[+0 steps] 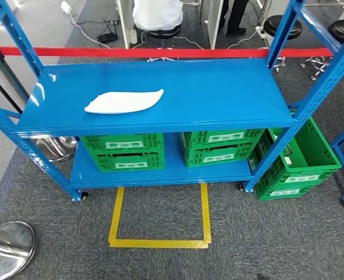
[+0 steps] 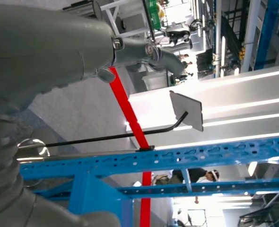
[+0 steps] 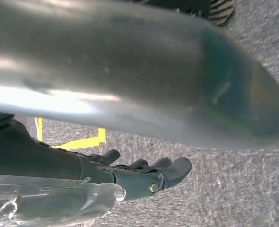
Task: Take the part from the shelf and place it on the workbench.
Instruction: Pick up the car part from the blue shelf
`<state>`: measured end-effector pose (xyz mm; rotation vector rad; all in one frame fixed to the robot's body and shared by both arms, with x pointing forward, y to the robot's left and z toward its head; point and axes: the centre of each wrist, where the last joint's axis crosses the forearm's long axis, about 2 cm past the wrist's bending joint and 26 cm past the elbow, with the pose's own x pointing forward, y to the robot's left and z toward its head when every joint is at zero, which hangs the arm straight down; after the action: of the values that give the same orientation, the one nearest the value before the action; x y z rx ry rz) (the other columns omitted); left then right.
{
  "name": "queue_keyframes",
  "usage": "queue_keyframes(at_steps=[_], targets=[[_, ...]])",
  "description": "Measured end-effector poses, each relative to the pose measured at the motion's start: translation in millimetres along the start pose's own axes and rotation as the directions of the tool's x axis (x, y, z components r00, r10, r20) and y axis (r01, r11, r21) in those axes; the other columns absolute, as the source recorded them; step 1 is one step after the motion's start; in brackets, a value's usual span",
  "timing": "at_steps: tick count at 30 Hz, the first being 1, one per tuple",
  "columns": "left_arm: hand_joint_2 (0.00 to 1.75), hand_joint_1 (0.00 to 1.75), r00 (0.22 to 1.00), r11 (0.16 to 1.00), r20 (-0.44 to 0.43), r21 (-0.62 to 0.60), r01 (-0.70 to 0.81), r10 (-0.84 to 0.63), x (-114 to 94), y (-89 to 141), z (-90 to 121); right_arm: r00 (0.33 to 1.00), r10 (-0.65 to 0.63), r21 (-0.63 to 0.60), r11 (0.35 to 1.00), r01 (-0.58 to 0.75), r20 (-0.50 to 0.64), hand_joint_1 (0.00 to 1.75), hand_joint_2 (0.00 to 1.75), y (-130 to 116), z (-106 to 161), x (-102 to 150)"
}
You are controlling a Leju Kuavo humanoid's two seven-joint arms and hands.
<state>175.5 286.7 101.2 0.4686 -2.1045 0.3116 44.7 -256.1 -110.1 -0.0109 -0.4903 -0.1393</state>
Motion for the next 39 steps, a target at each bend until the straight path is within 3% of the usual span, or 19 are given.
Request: queue_keyframes(at_steps=[18,22,39], targets=[[1.75,0.00,1.000,1.000,-0.028,0.018,0.000,0.000,0,7,8,0.999,0.034,0.006,0.999,-0.034,0.004,0.00,0.00,1,-1,3],[0.00,0.00,0.999,1.000,-0.048,0.013,0.000,0.001,-1,18,14,0.999,0.043,0.009,0.999,-0.044,0.016,0.00,0.00,3,-2,6],[0.00,0.00,0.998,1.000,-0.061,0.021,0.021,-0.019,-1,25,18,0.999,0.036,-0.005,0.999,-0.036,0.006,0.00,0.00,3,-2,4]])
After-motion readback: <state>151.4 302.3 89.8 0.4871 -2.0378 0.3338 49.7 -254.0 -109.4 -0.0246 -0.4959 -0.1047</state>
